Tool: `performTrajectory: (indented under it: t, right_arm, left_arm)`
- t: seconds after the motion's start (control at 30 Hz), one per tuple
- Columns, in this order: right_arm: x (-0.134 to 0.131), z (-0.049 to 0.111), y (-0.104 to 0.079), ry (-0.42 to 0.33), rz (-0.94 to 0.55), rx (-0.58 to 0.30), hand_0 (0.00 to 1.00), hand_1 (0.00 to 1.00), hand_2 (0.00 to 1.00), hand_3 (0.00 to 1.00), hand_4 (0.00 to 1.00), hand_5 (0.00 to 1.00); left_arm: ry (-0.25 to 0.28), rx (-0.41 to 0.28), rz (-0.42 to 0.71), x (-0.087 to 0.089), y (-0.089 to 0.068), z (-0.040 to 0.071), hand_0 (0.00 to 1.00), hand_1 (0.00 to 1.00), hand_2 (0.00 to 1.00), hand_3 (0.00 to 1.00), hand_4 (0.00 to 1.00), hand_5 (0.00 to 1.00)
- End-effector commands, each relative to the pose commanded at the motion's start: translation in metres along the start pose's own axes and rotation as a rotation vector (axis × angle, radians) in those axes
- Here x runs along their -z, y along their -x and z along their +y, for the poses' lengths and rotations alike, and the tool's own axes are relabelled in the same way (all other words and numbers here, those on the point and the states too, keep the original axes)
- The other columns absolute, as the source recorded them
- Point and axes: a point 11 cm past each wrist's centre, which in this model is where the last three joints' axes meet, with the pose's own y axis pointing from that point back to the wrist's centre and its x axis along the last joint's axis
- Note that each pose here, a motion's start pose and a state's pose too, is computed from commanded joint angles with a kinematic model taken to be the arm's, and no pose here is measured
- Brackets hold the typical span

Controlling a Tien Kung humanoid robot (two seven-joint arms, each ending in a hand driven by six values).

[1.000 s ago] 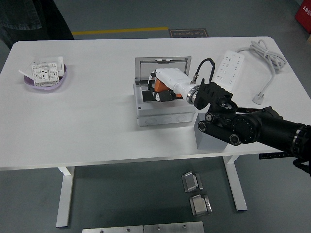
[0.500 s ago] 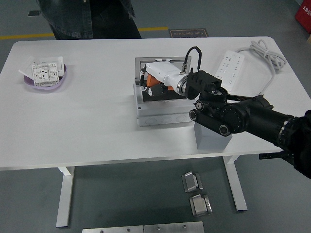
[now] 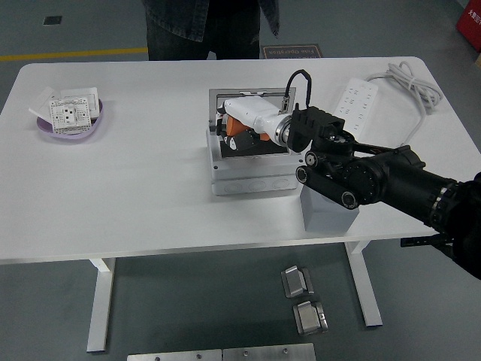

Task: Pick up the cylinder from the cube,place it in the box,flap close box

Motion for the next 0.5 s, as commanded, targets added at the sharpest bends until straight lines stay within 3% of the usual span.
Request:
performTrajectory:
  t: [0.13, 0.17, 0.33, 0.37, 0.5]
  right_arm:
    - [-0.0022, 0.0009, 0.0029, -0.004, -0.001, 0.009, 0.319, 0.284, 0.406, 0.52, 0.007, 0.022]
    - [-0.0027, 0.0012, 0.0038, -0.006, -0.002, 0.011, 0.371, 0.366, 0.462, 0.564, 0.002, 0.027]
    - [-0.0046, 0.0025, 0.0071, -0.012, -0.007, 0.011, 0.371, 0.366, 0.462, 0.564, 0.002, 0.027]
    - [-0.0053, 0.0029, 0.0078, -0.013, -0.007, 0.011, 0.556, 0.567, 0.594, 0.707, 0.253, 0.099]
    - [-0.0074, 0.0039, 0.0101, -0.012, -0.006, 0.013, 0.556, 0.567, 0.594, 0.707, 0.253, 0.099]
  left_arm:
    - [0.007, 0.004, -0.002, -0.0028, 0.0015, 0.0008, 0.617, 0.642, 0.606, 0.635, 0.704, 0.286]
    - [0.008, 0.004, -0.002, -0.0033, 0.0019, 0.0009, 0.617, 0.642, 0.607, 0.635, 0.703, 0.288]
    - [0.011, 0.007, -0.005, -0.0042, 0.0034, 0.0013, 0.617, 0.642, 0.607, 0.635, 0.703, 0.288]
    - [0.012, 0.008, -0.005, -0.0045, 0.0037, 0.0014, 0.617, 0.642, 0.606, 0.635, 0.702, 0.287]
    - [0.014, 0.008, -0.005, -0.0054, 0.0041, 0.0016, 0.617, 0.642, 0.606, 0.635, 0.702, 0.287]
